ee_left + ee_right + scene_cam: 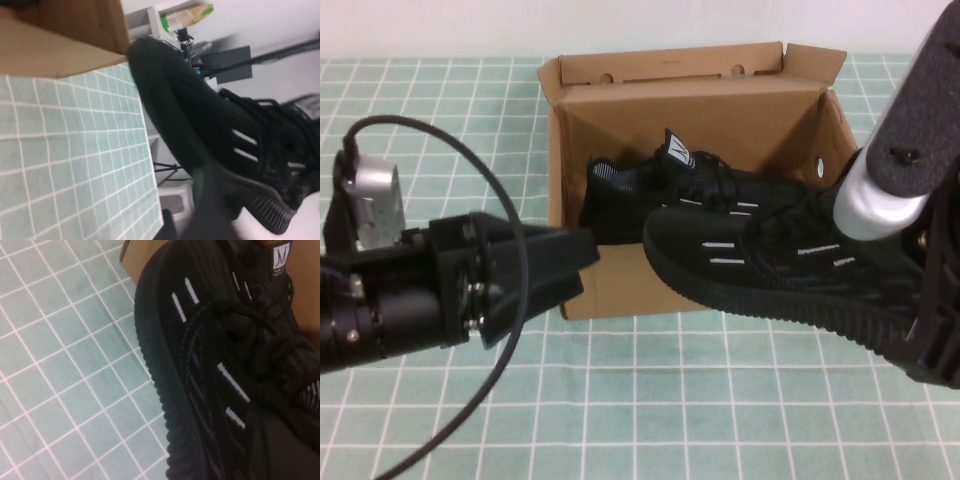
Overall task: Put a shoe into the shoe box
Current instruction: Hand over the shoe
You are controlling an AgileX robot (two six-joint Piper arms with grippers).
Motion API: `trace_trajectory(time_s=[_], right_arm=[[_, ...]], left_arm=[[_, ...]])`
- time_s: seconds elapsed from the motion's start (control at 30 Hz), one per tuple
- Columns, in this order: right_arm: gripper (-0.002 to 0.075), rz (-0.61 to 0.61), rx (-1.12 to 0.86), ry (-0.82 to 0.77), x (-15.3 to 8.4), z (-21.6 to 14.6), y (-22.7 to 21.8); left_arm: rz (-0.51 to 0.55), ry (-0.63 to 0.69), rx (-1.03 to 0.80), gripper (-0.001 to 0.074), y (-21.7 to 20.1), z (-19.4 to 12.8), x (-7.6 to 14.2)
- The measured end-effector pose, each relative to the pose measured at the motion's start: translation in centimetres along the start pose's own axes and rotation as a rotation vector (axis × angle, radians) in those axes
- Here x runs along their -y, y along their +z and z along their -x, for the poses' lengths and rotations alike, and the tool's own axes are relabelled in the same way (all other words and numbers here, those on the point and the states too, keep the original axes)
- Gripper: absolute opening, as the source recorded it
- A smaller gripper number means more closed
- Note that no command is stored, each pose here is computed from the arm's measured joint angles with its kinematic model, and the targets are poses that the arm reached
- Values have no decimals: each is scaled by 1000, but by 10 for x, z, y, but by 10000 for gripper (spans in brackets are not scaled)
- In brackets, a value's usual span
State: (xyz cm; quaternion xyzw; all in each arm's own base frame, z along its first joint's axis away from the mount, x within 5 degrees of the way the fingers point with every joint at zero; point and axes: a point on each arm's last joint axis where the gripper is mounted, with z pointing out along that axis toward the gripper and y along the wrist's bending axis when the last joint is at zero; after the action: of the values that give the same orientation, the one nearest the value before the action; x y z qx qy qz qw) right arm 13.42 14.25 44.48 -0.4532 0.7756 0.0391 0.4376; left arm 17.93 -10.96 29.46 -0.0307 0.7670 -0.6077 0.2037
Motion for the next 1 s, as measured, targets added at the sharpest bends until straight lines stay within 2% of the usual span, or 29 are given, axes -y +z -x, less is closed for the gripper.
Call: trace_trajectory(time_s=[0.07, 0.1, 0.17, 0.23, 0.47, 1.0], right_arm=[[0, 1, 8, -4, 0, 1, 0], [0, 3, 13, -5, 0, 1, 0], [0, 6, 38, -4, -1, 3, 0], [0, 5, 57, -10, -1, 5, 0], [0, 50, 89, -23, -5, 8, 0], [0, 174, 106, -13, -17, 14, 8]], left_arm=[[0, -57, -1, 533, 3, 3, -4], [-4, -79, -3, 577, 4, 4, -6], [-12, -120, -17, 638, 8, 6, -10], [-10, -146, -30, 662, 11, 8, -15], [9, -203, -67, 667, 24, 13, -29], [-16, -70, -142, 667, 55, 21, -14]])
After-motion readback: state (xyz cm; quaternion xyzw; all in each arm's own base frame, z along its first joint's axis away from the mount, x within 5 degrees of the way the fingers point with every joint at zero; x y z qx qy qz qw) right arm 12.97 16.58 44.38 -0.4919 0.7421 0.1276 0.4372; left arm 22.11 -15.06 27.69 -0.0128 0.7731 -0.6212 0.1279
